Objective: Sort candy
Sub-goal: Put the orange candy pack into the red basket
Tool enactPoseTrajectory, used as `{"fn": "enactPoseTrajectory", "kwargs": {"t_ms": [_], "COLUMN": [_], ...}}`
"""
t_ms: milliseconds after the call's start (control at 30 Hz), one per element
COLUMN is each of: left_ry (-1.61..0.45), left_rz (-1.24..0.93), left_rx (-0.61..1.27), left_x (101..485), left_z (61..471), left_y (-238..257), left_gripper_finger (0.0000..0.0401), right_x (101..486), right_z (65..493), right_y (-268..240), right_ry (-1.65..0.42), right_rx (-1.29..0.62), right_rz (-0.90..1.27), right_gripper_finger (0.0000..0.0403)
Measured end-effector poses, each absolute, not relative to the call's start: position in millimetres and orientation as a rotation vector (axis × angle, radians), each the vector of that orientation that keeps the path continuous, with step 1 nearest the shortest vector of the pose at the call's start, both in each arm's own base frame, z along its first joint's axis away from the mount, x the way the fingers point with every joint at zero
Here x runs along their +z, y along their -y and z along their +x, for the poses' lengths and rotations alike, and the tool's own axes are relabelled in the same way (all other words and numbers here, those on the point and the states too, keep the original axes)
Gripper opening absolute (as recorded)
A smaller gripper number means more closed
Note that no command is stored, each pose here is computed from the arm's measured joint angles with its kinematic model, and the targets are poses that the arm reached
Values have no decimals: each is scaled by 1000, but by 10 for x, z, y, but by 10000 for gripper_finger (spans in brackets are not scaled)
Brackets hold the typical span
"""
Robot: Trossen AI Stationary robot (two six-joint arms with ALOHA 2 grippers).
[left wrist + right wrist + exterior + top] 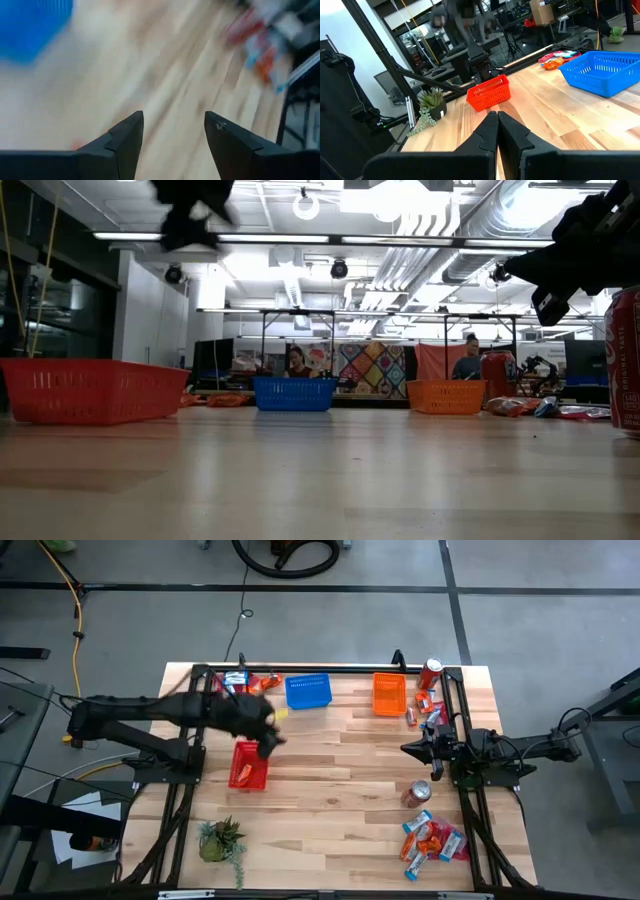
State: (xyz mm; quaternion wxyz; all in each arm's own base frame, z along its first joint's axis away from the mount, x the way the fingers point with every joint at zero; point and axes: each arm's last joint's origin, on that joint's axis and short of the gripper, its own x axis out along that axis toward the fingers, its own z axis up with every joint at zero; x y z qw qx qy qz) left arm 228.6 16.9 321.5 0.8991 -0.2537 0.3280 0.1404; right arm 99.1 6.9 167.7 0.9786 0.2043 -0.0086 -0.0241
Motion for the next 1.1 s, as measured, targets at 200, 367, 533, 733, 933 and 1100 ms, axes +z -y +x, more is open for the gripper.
{"fn": "enactPoseTrajectory", "kwargs": {"t_ms": [200,367,533,733,933,1100], "left_ry": [-354,-323,-279,-138,-51,-39], "left_rz": [-309,-341,-359,-454,-533,-528], "left_rx": [239,293,326,396,399,402], "left_x": [3590,3668,3661,3420,3295,3300], "left_z": [2338,2152,1869,1575,1478,1495], "left_y": [-468,-625,-577,-508,-482,-489], "left_gripper_finger": [200,200,200,200,200,200], "right_x": [1672,1760,2117,2307,2721,3115], "right_z": [994,990,861,707,842,1206], "right_y": [-69,-58,37,102,127,203], "right_ry": [12,104,578,849,801,513], "right_rx": [-50,-70,-219,-322,-299,-515], "right_rz": [404,343,725,753,719,627], "right_gripper_finger": [5,5,5,5,5,5]}}
